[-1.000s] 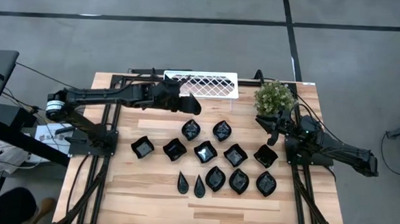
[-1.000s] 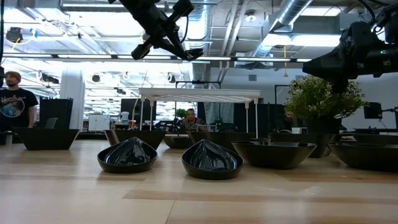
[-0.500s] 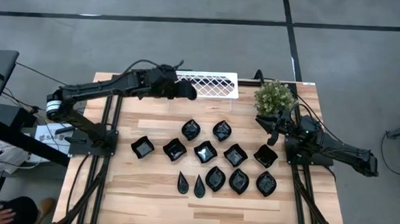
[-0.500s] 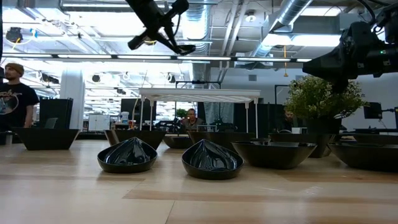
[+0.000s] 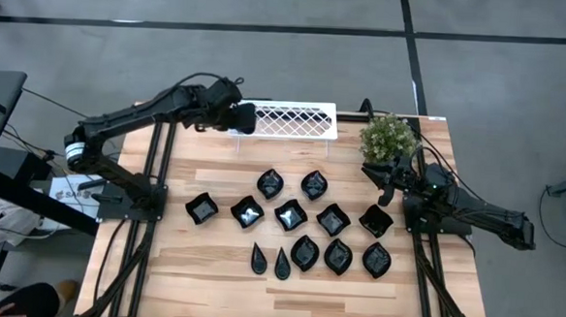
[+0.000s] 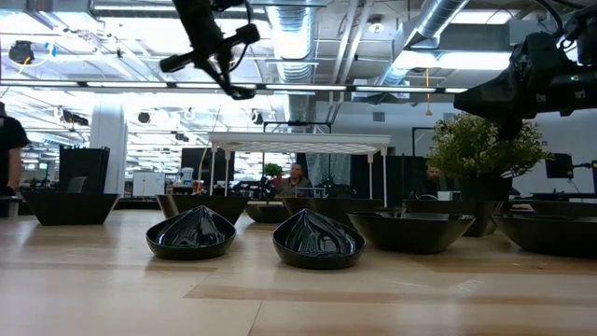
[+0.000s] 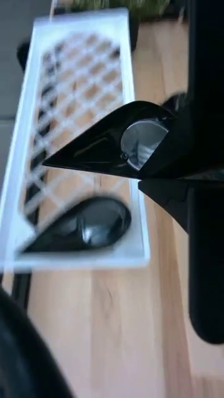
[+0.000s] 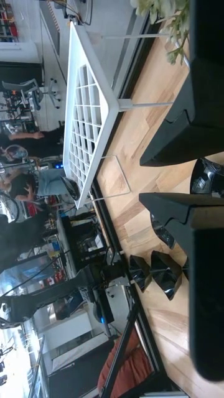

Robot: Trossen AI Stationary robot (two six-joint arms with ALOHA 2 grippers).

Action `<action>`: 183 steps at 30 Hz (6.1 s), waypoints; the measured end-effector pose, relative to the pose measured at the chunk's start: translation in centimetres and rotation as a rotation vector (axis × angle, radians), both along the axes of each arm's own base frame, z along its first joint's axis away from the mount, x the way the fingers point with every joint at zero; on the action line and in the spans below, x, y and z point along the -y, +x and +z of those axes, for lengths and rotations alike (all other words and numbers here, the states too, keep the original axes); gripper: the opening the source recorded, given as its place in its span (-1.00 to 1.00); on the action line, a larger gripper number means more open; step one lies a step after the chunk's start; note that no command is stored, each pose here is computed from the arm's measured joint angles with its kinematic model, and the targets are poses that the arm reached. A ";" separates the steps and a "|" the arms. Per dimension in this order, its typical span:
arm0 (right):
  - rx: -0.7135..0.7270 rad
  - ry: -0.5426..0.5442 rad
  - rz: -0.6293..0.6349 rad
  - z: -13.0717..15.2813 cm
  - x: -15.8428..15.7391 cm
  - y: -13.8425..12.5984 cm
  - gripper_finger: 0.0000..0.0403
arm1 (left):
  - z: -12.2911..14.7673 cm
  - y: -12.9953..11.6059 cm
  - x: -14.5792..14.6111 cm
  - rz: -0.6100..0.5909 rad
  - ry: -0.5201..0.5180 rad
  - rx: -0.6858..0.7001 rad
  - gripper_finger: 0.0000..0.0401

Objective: Pick & Place Mini shaped plates
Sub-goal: Stack the drop-shaped plate on top of the drop-shaped plate on the shelf

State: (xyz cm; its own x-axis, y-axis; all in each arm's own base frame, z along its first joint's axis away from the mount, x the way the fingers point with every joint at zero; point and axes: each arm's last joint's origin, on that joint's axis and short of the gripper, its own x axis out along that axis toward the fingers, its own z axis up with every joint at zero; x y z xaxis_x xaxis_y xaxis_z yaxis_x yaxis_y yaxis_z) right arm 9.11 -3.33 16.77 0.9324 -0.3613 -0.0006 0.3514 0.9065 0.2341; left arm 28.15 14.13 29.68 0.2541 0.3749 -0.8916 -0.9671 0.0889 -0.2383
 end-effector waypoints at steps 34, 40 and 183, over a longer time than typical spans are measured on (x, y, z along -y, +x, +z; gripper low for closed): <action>0.000 0.000 0.000 0.0 0.0 0.0 -0.63 | 0.6 1.4 -5.1 -0.042 -0.112 -0.253 -0.99; 0.000 0.000 0.000 0.0 0.0 0.0 -0.63 | 0.3 1.4 -5.3 0.008 -0.128 -0.250 -0.99; 0.000 0.000 0.000 0.0 0.0 0.0 -0.63 | 2.3 7.6 16.4 -0.346 0.057 -0.023 -0.63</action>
